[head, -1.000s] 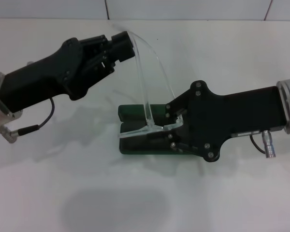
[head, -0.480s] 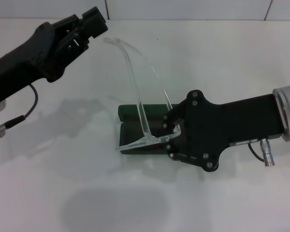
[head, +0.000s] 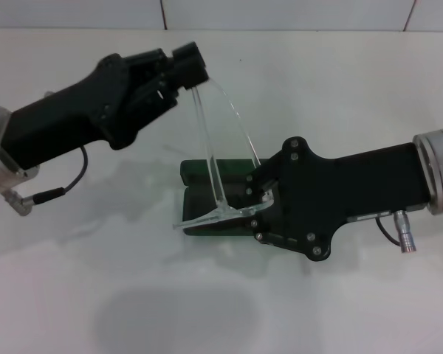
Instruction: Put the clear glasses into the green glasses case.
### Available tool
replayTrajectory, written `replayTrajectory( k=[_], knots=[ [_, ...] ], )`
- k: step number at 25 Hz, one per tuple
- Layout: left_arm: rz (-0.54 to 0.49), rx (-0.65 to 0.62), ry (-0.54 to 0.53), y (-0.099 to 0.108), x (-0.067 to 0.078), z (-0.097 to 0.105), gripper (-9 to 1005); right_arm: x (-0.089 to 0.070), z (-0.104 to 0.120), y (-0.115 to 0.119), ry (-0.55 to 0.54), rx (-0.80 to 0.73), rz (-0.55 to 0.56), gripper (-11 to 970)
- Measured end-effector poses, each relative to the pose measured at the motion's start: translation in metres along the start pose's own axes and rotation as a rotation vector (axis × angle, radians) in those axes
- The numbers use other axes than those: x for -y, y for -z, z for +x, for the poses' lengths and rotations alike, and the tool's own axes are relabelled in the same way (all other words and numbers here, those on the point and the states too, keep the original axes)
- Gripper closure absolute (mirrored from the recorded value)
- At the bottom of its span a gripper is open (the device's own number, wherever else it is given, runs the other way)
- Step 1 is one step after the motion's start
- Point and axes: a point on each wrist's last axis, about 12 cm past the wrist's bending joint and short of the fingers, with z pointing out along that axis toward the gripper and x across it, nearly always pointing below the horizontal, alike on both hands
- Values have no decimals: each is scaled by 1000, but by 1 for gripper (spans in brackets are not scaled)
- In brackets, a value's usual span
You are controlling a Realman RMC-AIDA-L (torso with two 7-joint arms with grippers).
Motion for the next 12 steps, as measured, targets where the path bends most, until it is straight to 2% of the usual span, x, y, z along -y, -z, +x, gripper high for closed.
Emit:
replayTrajectory(
  k=[12],
  knots=[
    [13, -64, 25, 1, 1, 7, 833, 0, -3, 1, 18, 34, 15, 843]
  ],
)
